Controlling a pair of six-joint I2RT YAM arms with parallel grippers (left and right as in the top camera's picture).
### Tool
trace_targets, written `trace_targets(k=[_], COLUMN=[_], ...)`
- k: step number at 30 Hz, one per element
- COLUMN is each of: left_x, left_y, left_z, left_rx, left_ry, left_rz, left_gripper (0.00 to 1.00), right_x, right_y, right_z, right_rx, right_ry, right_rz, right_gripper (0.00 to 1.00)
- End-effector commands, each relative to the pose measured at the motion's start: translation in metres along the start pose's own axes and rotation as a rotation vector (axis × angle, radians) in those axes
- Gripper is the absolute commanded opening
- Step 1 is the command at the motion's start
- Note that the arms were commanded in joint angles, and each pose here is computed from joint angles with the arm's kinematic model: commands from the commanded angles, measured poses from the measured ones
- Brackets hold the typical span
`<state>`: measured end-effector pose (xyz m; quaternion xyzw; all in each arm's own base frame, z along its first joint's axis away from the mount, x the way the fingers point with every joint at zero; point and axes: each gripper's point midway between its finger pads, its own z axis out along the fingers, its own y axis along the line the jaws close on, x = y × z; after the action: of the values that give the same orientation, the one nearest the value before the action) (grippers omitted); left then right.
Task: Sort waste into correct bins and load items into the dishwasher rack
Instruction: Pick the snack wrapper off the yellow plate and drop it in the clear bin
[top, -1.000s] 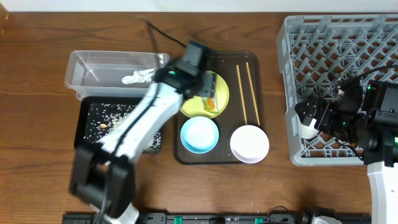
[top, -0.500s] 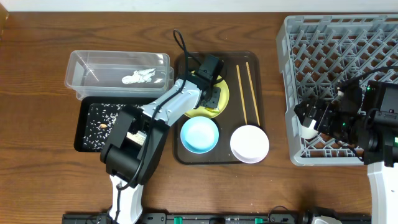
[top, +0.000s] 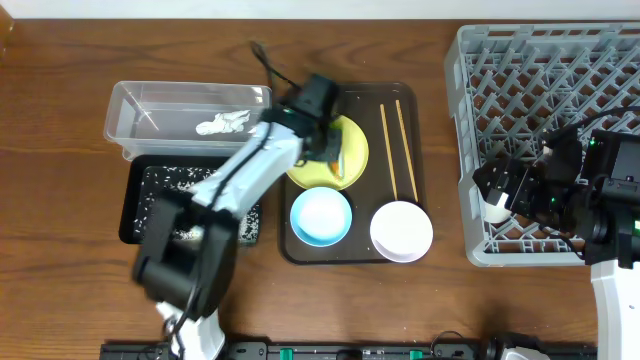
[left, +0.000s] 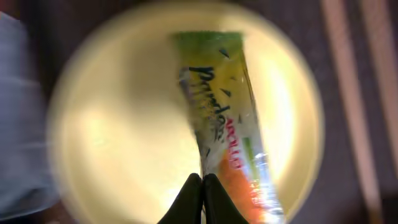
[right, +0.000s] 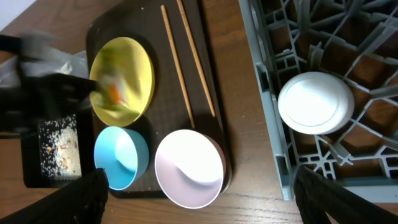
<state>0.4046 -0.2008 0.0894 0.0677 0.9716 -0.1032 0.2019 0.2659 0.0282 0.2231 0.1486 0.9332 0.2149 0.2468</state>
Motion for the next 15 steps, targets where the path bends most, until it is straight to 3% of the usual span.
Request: trace_targets(k=[1, 5, 11, 15], left_x=[-0.035, -0.049, -0.043, -0.044], left_y=[0.003, 0.04, 0.133, 0.17], left_z=[-0.054, -0.09, -0.099, -0.094], left_rx=[0.021, -0.097, -0.43, -0.464], left_ry=[-0.144, -0.232, -0.251, -0.256], left_rz=[-0.04, -0.092, -0.241, -0.363], left_gripper=[0.06, 0.06, 0.06, 0.06], right_x=[-0.002, -0.002, -0.003, -0.002], right_y=[0.006, 0.006, 0.006, 0.006], right_z=[-0.003, -0.003, -0.003, -0.003], right_rx=[-0.012, -0.012, -0.012, -0.012], right_ry=[-0.009, -0.009, -0.01, -0.009], right_rz=[-0.032, -0.034, -0.035, -0.034], right_gripper=[0.93, 0.93, 0.93, 0.93])
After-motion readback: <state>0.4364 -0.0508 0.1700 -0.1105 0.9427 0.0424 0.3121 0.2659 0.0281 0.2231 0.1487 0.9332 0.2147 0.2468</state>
